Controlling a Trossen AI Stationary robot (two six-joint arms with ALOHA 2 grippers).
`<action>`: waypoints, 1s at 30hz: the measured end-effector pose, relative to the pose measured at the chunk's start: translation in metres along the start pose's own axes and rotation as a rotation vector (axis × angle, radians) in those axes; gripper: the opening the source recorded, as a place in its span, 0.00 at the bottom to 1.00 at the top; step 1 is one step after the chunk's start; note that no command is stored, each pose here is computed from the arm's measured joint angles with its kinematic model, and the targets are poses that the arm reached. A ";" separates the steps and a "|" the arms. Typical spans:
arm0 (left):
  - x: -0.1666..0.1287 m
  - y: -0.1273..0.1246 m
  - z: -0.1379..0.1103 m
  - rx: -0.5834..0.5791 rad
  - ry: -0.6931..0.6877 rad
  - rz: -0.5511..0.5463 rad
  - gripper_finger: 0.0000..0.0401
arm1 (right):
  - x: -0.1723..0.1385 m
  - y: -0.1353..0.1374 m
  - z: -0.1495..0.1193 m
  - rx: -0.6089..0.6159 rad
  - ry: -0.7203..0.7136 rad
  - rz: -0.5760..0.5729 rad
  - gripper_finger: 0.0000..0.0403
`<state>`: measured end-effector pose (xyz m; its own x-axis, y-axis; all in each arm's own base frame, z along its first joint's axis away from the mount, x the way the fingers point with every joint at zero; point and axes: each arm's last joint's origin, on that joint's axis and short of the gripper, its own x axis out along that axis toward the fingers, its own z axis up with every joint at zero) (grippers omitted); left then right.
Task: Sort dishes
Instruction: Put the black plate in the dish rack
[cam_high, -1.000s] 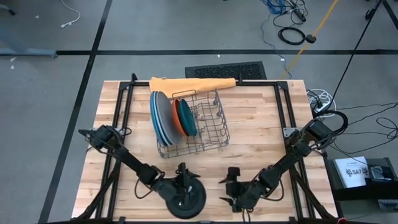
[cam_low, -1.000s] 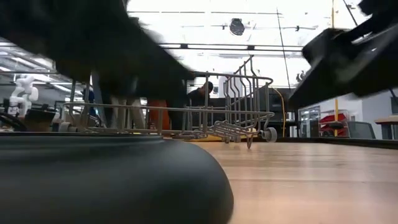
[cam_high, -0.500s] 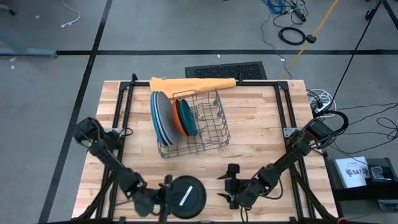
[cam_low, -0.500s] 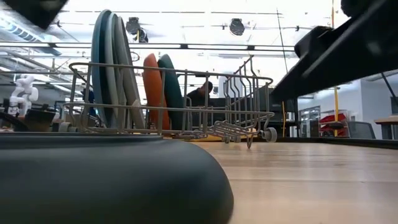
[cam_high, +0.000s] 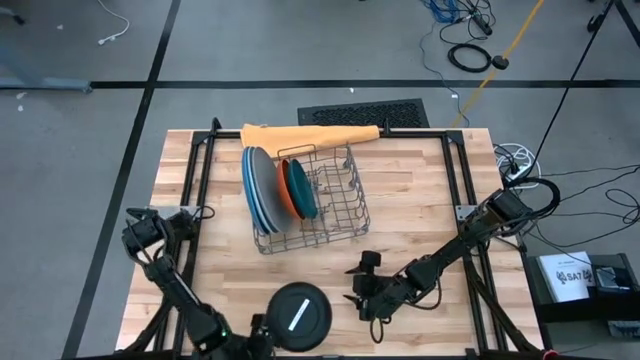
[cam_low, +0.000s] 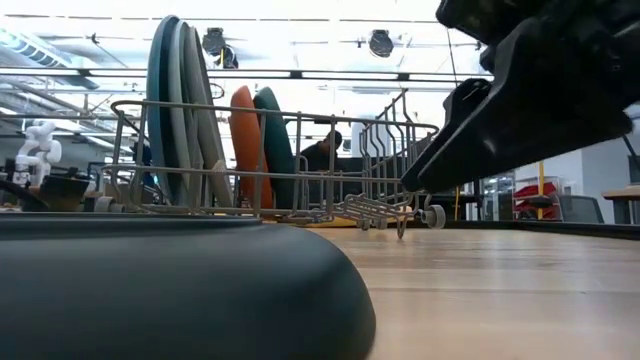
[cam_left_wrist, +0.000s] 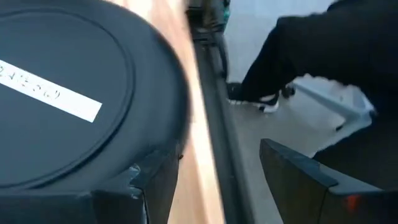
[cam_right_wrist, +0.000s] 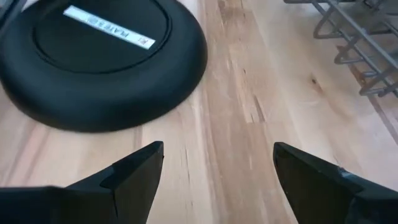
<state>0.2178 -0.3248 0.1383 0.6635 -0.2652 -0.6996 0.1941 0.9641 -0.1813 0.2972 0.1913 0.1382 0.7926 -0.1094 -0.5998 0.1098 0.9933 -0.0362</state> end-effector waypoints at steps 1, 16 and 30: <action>-0.003 -0.005 0.003 0.011 0.017 0.008 0.56 | 0.002 -0.001 0.000 0.011 0.003 0.001 0.74; 0.031 -0.043 -0.004 0.056 0.203 0.232 0.56 | 0.048 -0.007 -0.021 0.101 0.031 0.041 0.74; 0.071 -0.067 -0.004 0.122 0.194 0.561 0.56 | 0.064 -0.010 -0.011 0.129 -0.022 0.120 0.74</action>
<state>0.2491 -0.4079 0.0985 0.5466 0.3022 -0.7810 -0.0584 0.9441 0.3244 0.3402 0.1748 0.0909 0.8177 0.0073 -0.5756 0.0888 0.9863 0.1387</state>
